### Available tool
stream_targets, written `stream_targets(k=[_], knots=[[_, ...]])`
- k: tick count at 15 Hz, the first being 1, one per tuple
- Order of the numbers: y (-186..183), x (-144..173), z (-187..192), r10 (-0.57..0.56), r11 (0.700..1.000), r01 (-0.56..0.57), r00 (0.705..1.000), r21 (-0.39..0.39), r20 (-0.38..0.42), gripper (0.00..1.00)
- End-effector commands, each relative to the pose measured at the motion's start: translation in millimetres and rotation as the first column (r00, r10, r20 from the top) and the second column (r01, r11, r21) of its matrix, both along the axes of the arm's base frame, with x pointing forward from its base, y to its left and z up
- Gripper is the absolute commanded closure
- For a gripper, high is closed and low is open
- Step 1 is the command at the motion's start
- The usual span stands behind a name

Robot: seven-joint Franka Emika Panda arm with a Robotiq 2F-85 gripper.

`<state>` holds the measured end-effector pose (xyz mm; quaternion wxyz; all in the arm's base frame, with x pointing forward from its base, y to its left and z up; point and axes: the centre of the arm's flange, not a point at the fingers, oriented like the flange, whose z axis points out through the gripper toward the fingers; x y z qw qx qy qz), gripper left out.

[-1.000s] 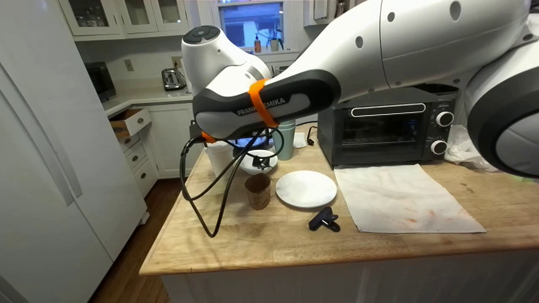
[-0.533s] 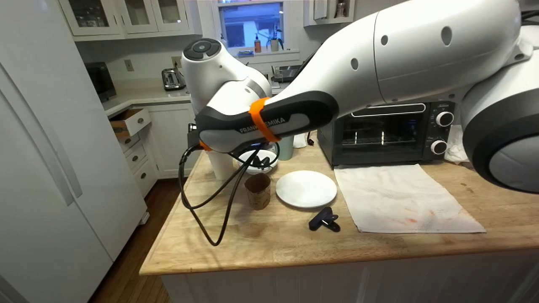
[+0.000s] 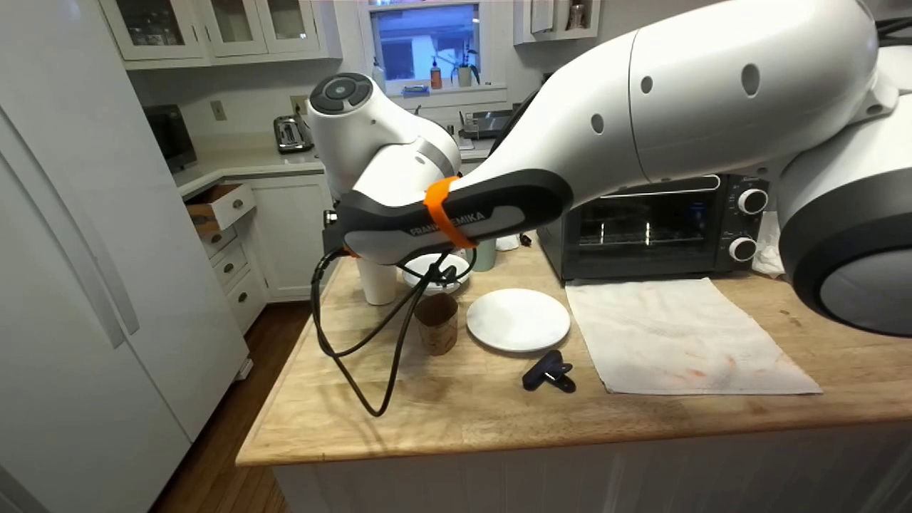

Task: Remove the white lid from the paper cup on the left and put the white paper cup in the brown coffee sleeve

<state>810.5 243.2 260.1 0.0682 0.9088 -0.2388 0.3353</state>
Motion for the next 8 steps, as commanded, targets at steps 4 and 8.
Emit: stream_targets(k=[4, 8], knots=[[23.7, 47.5, 1.5, -0.017, 1.0, 0.017, 1.0, -0.006, 0.01, 0.37], [25.8, 42.1, 20.5, -0.032, 0.999, 0.032, 0.999, -0.009, -0.013, 0.46]])
